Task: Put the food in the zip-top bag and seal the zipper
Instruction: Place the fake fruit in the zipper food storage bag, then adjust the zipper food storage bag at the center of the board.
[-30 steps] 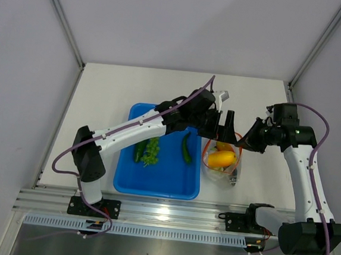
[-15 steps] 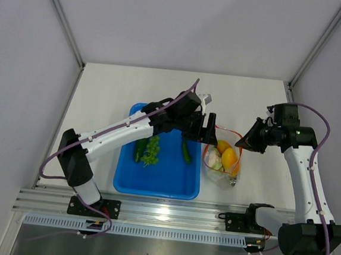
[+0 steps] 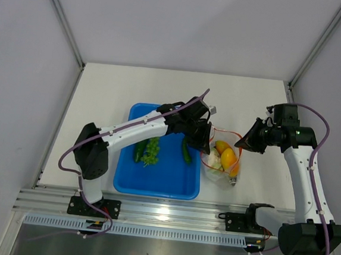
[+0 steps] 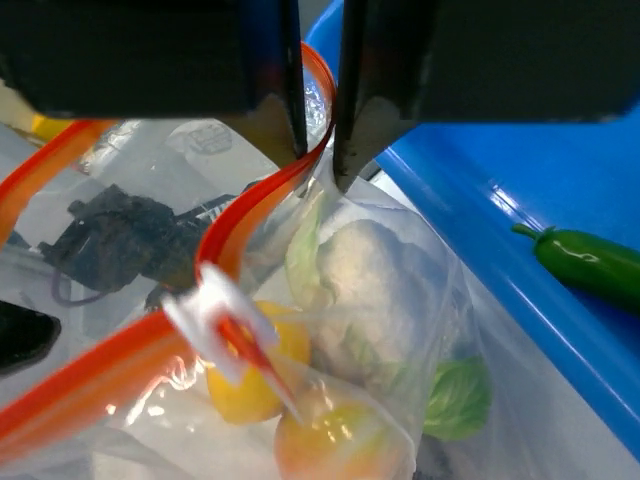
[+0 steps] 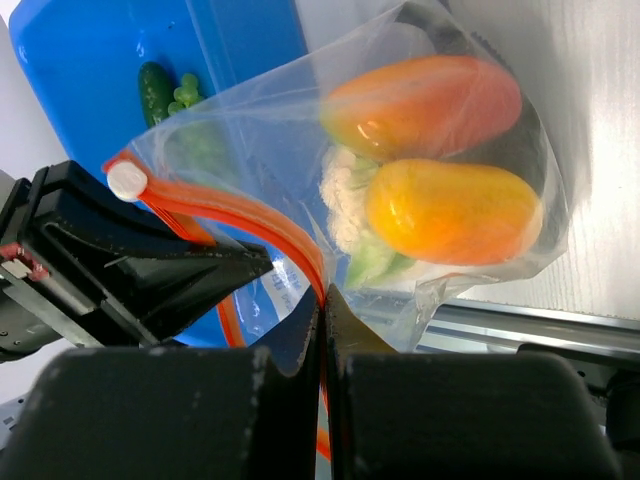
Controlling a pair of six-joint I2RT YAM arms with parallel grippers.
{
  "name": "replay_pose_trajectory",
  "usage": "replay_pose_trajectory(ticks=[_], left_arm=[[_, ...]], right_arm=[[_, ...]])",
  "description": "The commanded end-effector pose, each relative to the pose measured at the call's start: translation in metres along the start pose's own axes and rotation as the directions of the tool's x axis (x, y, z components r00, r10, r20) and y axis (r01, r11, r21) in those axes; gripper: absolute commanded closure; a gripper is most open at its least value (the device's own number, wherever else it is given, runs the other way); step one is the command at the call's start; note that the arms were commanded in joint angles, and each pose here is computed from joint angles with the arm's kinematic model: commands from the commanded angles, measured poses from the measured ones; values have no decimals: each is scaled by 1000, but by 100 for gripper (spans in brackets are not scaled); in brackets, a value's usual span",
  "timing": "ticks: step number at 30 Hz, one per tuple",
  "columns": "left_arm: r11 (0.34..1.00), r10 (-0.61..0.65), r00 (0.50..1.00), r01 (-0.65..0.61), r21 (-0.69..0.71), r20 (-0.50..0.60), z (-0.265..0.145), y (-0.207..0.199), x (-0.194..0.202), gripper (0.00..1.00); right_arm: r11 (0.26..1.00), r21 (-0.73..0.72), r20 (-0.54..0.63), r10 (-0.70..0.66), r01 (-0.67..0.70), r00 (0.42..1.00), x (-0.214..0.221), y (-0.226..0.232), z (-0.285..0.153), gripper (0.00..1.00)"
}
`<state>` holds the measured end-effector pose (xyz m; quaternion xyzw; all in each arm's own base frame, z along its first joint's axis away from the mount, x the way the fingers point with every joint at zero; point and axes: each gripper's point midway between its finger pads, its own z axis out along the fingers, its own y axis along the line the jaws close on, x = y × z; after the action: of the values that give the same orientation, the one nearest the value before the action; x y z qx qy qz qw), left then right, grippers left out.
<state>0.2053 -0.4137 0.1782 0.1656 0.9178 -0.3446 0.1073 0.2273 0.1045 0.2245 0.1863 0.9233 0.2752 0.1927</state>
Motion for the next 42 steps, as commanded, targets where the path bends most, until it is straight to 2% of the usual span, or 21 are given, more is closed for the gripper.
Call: replay_pose_trajectory(ticks=[1,6,9,12,14,19,22,26,32,33,36,38,41,42], left_arm=[[994,49,998,-51,92,30,-19,-31,-16,99],[987,89,991,-100,124,95,-47,-53,-31,99],[971,107,984,-133,197,140,-72,-77,-37,99],[969,75,988,-104,223,136,-79,-82,-36,99],[974,52,992,-75,214,113,-73,-74,-33,99],[987,-49,996,60,152,-74,-26,-31,-2,100],[991,-80,988,94,100,-135,-7,-8,17,100],[989,-54,996,63,132,-74,-17,-17,7,99],[992,8,1000,-8,127,-4,-39,-29,-8,98],[992,13,1000,-13,127,1,-42,-30,-10,88],[995,18,999,-22,98,44,-51,-25,-10,65],[994,39,994,-49,99,97,-58,-25,-14,57],[995,53,982,-67,70,179,-76,-22,-23,30],[996,53,979,-66,62,199,-82,-21,-27,25]], right_arm=[[999,-10,42,-31,32,999,-4,3,-8,100],[997,45,106,-69,65,992,-14,1,-24,100],[992,78,206,-113,99,972,-29,8,-50,100],[989,99,266,-136,113,954,-38,14,-71,100],[990,92,258,-132,111,957,-36,16,-72,100],[993,77,210,-108,94,972,-23,8,-57,100],[993,87,185,-100,85,978,-14,-3,-47,100],[991,121,106,-74,61,992,3,-26,-21,100],[992,103,121,-88,76,989,-7,-14,-27,100],[991,101,132,-97,83,987,-11,-11,-29,100],[991,97,131,-100,87,986,-10,-9,-30,100],[992,95,129,-99,87,987,-9,-10,-29,100],[991,99,127,-101,88,987,-7,-13,-28,100],[991,101,127,-100,88,987,-6,-14,-27,100]])
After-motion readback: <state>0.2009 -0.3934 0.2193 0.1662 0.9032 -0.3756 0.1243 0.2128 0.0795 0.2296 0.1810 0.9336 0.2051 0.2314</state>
